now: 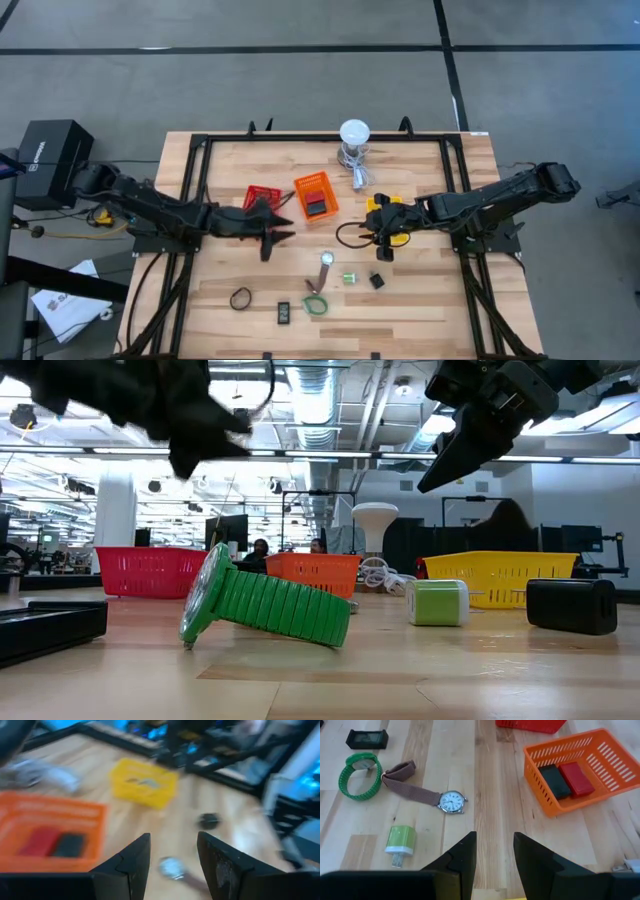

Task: Pick & Place Office items
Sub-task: Put the black digital clock into the orange bin, then put the brown wrist watch into the yellow bin

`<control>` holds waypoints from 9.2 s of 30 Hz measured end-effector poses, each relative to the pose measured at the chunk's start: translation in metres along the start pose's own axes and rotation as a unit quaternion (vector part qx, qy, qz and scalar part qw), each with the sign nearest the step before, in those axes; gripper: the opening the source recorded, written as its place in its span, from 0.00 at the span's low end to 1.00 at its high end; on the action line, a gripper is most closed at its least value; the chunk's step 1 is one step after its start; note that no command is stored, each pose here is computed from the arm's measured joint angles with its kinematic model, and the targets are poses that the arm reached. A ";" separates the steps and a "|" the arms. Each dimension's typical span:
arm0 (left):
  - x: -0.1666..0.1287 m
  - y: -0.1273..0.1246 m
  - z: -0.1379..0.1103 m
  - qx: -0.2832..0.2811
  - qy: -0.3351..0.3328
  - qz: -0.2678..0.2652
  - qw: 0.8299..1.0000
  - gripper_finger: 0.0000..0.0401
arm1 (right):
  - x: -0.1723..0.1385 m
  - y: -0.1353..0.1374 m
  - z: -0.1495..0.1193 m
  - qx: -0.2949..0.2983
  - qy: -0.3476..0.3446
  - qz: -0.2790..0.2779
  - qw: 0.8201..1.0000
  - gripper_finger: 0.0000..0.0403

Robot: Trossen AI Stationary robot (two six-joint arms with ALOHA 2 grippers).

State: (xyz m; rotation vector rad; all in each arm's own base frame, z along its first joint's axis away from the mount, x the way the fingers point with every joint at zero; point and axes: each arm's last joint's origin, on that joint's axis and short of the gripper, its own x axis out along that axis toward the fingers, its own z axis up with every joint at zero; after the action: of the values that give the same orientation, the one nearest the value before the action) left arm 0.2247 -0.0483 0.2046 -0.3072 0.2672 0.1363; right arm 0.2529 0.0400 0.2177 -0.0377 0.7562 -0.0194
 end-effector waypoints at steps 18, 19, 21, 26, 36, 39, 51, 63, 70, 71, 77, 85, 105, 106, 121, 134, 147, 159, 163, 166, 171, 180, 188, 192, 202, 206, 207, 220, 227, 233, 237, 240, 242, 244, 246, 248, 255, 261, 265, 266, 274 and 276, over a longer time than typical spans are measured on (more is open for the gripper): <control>0.071 -0.126 0.047 -0.024 0.230 0.004 0.973 0.40 | 0.000 0.000 -0.002 -0.001 0.009 -0.001 1.000 0.30; 0.072 -0.130 0.044 -0.036 0.244 0.005 0.969 0.40 | 0.000 0.000 -0.002 -0.002 0.011 -0.001 1.000 0.30; 0.074 -0.135 0.036 -0.066 0.268 0.000 0.961 0.40 | 0.000 0.000 -0.003 -0.002 0.014 -0.001 1.000 0.30; 0.077 -0.149 0.006 -0.147 0.331 0.007 0.932 0.42 | 0.000 0.000 -0.004 -0.004 0.018 0.000 1.000 0.30; 0.072 -0.174 -0.046 -0.286 0.464 0.040 0.837 0.59 | 0.000 -0.001 -0.004 -0.050 0.021 -0.001 0.999 0.30; 0.069 -0.173 -0.054 -0.297 0.483 0.074 0.820 0.62 | 0.000 -0.004 -0.003 -0.066 0.018 -0.005 0.998 0.30; 0.066 -0.147 -0.081 -0.395 0.446 0.206 0.776 0.60 | -0.001 -0.032 0.012 -0.051 -0.005 -0.044 0.998 0.30; 0.068 -0.145 -0.083 -0.430 0.419 0.230 0.766 0.63 | -0.002 -0.050 0.014 -0.049 -0.005 -0.070 0.996 0.30; 0.066 -0.139 -0.093 -0.432 0.423 0.243 0.758 0.62 | -0.001 -0.053 0.013 -0.046 -0.003 -0.073 0.996 0.30; 0.066 -0.138 -0.093 -0.431 0.423 0.243 0.759 0.62 | -0.001 -0.053 0.013 -0.046 -0.003 -0.073 0.996 0.30; 0.064 -0.133 -0.097 -0.424 0.429 0.242 0.760 0.60 | -0.001 -0.052 0.013 -0.046 -0.003 -0.072 0.996 0.30; 0.064 -0.126 -0.097 -0.412 0.431 0.246 0.764 0.53 | -0.001 -0.052 0.013 -0.045 -0.003 -0.072 0.996 0.30; 0.064 -0.117 -0.091 -0.317 0.445 0.204 0.813 0.55 | -0.001 -0.049 0.013 -0.047 -0.006 -0.021 0.999 0.30; 0.064 -0.117 -0.091 -0.312 0.447 0.199 0.814 0.56 | -0.001 -0.049 0.013 -0.047 -0.006 -0.021 0.999 0.30; 0.067 -0.114 -0.101 -0.304 0.458 0.214 0.807 0.55 | -0.001 -0.049 0.013 -0.047 -0.006 -0.021 0.999 0.30; 0.057 -0.112 -0.088 -0.313 0.486 0.211 0.788 0.39 | -0.001 -0.049 0.013 -0.047 -0.006 -0.020 0.999 0.30; 0.051 -0.106 -0.085 -0.273 0.518 0.217 0.781 0.44 | -0.001 -0.049 0.013 -0.047 -0.006 -0.020 0.999 0.30; 0.046 -0.111 -0.064 -0.358 0.498 0.204 0.763 0.53 | -0.001 -0.049 0.013 -0.048 -0.005 -0.019 0.999 0.30; 0.049 -0.112 -0.066 -0.374 0.494 0.205 0.758 0.53 | -0.001 -0.049 0.012 -0.050 -0.003 -0.019 0.999 0.30; 0.048 -0.113 -0.066 -0.386 0.490 0.213 0.752 0.53 | -0.001 -0.049 0.012 -0.069 -0.002 -0.019 0.997 0.30; 0.049 -0.113 -0.065 -0.385 0.477 0.217 0.760 0.53 | -0.001 -0.049 0.012 -0.073 -0.003 -0.019 0.997 0.30; 0.062 -0.117 -0.085 -0.382 0.478 0.205 0.764 0.53 | -0.001 -0.049 0.012 -0.073 -0.003 -0.019 0.997 0.30; 0.064 -0.116 -0.092 -0.370 0.489 0.211 0.761 0.53 | -0.001 -0.049 0.012 -0.073 -0.002 -0.019 0.997 0.30; 0.064 -0.117 -0.093 -0.345 0.499 0.196 0.770 0.53 | -0.001 -0.049 0.012 -0.073 -0.002 -0.019 0.997 0.30; 0.060 -0.113 -0.095 -0.328 0.509 0.215 0.766 0.41 | -0.001 -0.049 0.012 -0.073 -0.002 -0.019 0.997 0.30; 0.060 -0.113 -0.095 -0.328 0.510 0.217 0.766 0.38 | -0.001 -0.049 0.012 -0.073 -0.002 -0.019 0.997 0.30; 0.060 -0.113 -0.095 -0.328 0.510 0.217 0.765 0.38 | -0.001 -0.049 0.012 -0.073 -0.002 -0.019 0.997 0.30; 0.060 -0.109 -0.086 -0.319 0.484 0.216 0.785 0.38 | -0.001 -0.049 0.012 -0.060 -0.002 -0.018 0.998 0.30; 0.070 -0.097 -0.076 -0.292 0.442 0.216 0.820 0.37 | -0.001 -0.049 0.012 -0.046 -0.002 -0.016 0.999 0.30; 0.080 -0.080 -0.058 -0.241 0.394 0.211 0.862 0.38 | -0.001 -0.047 0.012 -0.038 -0.004 0.008 0.999 0.30; 0.081 -0.066 -0.032 -0.191 0.333 0.214 0.898 0.37 | -0.001 -0.045 0.012 -0.032 -0.004 0.010 0.999 0.30; 0.081 -0.052 -0.010 -0.151 0.294 0.218 0.918 0.35 | -0.001 -0.042 0.012 -0.037 -0.004 0.016 0.999 0.30; 0.082 -0.040 0.003 -0.120 0.274 0.225 0.927 0.34 | -0.001 -0.038 0.012 -0.041 -0.005 0.021 0.999 0.30; 0.084 -0.027 0.016 -0.086 0.252 0.235 0.935 0.34 | -0.001 -0.035 0.012 -0.045 -0.005 0.025 0.999 0.30; 0.088 -0.011 0.028 -0.053 0.234 0.243 0.940 0.35 | -0.001 -0.032 0.012 -0.050 -0.006 0.030 0.998 0.30; 0.095 0.006 0.039 -0.032 0.214 0.248 0.944 0.35 | -0.002 -0.029 0.012 -0.054 -0.006 0.034 0.998 0.30; 0.112 0.057 0.052 0.002 0.218 0.253 0.943 0.36 | -0.002 -0.020 0.010 -0.065 0.003 0.046 0.997 0.30; 0.119 0.077 0.046 0.017 0.238 0.270 0.933 0.40 | -0.002 -0.019 0.010 -0.060 0.005 0.048 0.997 0.30; 0.123 0.084 0.041 0.024 0.249 0.276 0.928 0.44 | -0.002 -0.018 0.010 -0.055 0.005 0.048 0.997 0.30; 0.125 0.086 0.040 0.025 0.250 0.277 0.927 0.46 | -0.002 -0.018 0.010 -0.055 0.005 0.049 0.997 0.30; 0.126 0.089 0.039 0.022 0.250 0.281 0.926 0.56 | -0.003 -0.011 0.010 -0.065 0.003 0.060 0.996 0.30; 0.123 0.085 0.043 0.023 0.243 0.276 0.930 0.57 | -0.004 -0.008 0.010 -0.068 0.002 0.063 0.996 0.30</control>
State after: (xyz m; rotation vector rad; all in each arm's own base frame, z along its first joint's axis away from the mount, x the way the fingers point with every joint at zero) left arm 0.3377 0.0572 0.1858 -0.2087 0.8487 0.6141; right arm 0.2571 0.0325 0.2277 -0.1204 0.7627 0.1523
